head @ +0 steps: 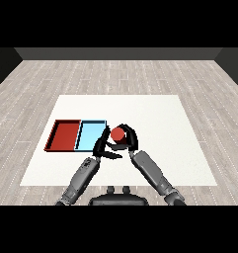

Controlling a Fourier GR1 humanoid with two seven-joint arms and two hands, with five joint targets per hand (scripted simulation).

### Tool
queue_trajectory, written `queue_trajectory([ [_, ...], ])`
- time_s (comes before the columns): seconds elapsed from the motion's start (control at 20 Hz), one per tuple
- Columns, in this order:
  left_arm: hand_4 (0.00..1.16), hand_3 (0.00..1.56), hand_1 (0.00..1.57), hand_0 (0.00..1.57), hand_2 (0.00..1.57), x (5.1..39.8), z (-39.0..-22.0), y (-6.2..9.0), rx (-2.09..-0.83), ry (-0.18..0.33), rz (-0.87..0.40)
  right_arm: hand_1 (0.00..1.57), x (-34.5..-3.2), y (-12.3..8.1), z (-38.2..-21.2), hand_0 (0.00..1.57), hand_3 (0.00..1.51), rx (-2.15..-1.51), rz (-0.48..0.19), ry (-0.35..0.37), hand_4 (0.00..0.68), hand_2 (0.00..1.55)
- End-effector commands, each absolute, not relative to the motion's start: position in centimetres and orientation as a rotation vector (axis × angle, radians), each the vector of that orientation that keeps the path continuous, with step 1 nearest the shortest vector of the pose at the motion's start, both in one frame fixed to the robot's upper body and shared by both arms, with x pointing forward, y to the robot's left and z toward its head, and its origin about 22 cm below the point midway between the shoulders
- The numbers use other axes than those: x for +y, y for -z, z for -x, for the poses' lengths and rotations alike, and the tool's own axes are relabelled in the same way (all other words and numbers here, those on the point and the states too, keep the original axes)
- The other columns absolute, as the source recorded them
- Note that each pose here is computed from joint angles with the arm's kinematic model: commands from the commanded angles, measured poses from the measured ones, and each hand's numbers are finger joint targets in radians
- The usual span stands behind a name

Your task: Pick the red can and put it in the red box

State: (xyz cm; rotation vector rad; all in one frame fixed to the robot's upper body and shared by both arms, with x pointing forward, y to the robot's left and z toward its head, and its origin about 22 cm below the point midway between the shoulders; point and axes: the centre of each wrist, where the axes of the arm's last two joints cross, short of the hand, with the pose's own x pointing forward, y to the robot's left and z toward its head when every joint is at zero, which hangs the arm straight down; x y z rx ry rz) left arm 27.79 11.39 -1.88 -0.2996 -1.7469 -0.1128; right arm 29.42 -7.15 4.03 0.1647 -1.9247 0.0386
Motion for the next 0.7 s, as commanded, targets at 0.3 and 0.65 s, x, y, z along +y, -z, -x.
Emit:
queue_trajectory([
  [0.3, 0.0, 0.0, 0.0, 0.0, 0.0, 10.3, -29.3, 2.0, -1.745, 0.092, 0.352, 1.49, -5.0, -3.8, -29.4, 1.49, 1.37, -1.908, -0.215, -0.032, 0.622, 1.44],
  [0.65, 0.0, 0.0, 0.0, 0.0, 0.0, 9.0, -27.6, 1.4, -1.783, 0.1, 0.365, 1.49, -4.8, -3.7, -28.7, 1.49, 1.37, -1.906, -0.219, -0.048, 0.617, 1.45],
])
